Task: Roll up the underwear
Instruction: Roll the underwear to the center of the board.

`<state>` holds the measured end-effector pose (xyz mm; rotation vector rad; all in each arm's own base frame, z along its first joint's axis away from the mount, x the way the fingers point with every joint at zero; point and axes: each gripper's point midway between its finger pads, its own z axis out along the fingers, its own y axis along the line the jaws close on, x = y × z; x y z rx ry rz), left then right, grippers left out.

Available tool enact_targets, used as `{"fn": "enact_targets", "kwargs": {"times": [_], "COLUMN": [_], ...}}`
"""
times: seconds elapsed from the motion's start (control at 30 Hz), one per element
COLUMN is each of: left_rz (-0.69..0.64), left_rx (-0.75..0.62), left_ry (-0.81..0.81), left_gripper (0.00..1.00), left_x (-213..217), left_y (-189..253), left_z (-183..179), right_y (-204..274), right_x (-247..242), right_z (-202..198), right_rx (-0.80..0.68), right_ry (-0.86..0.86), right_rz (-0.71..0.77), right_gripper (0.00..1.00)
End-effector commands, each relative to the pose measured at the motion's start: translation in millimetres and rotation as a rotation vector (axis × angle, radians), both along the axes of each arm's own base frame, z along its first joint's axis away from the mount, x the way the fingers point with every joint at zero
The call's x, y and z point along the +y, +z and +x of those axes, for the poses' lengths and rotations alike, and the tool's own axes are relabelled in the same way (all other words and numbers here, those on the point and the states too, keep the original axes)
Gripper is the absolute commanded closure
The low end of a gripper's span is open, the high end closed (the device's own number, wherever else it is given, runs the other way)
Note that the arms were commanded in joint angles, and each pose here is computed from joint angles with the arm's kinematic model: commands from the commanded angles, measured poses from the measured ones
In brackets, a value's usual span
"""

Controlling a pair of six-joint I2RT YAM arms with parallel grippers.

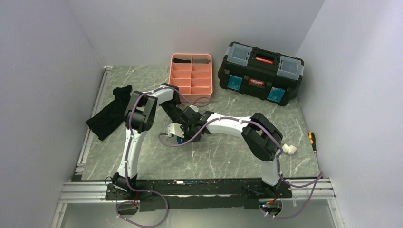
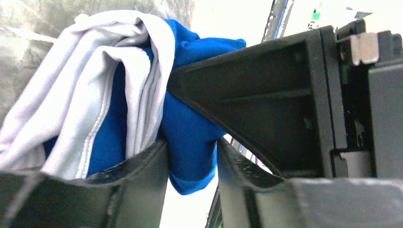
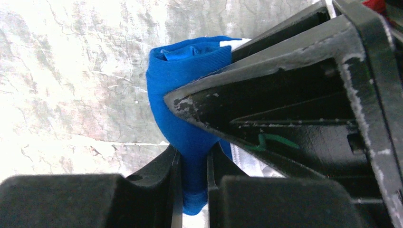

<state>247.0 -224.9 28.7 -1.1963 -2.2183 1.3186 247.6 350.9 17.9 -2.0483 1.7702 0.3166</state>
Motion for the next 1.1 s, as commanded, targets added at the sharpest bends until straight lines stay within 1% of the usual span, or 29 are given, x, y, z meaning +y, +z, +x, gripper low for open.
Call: {"fn": "enact_targets", "kwargs": {"times": [0.0, 0.1, 0.13, 0.17, 0.2, 0.4, 0.5, 0.77, 1.07], "left_rz": [-0.01, -0.02, -0.024, -0.034, -0.04, -0.051, -0.073, -0.149, -0.139], "left_rx": [-0.144, -0.144, -0.145, -0.15, -0.152, -0.207, -0.23, -0.229, -0.3], "left_ry": [0.002, 0.014, 0.017, 0.02, 0.023, 0.033, 0.035, 0.056, 0.025], "left_gripper": [0.5, 0.36, 0.28, 0.08, 0.01, 0.01, 0.01, 0.01, 0.01], "left_x": [1, -1, -2, -3, -5, -6, -7, -19, 5], "left_y": [-17, -14, -12, -9, -7, 7, 16, 33, 44], "left_z": [20, 20, 20, 21, 21, 27, 27, 30, 33], "right_y": [-40, -44, -44, -45, -46, -46, -43, -38, -42], "right_x": [-60, -76, -81, -86, -89, -109, -113, -96, -105], "right_z": [-45, -55, -58, -61, -63, -68, -66, -59, -59], "right_rx": [0.167, 0.188, 0.195, 0.204, 0.207, 0.215, 0.209, 0.216, 0.231], "right_ry": [-0.1, -0.138, -0.145, -0.152, -0.157, -0.188, -0.202, -0.19, -0.218], "right_rz": [-0.21, -0.244, -0.257, -0.269, -0.277, -0.319, -0.311, -0.278, -0.289], "right_gripper": [1.0, 1.0, 1.0, 1.0, 1.0, 1.0, 1.0, 1.0, 1.0]}}
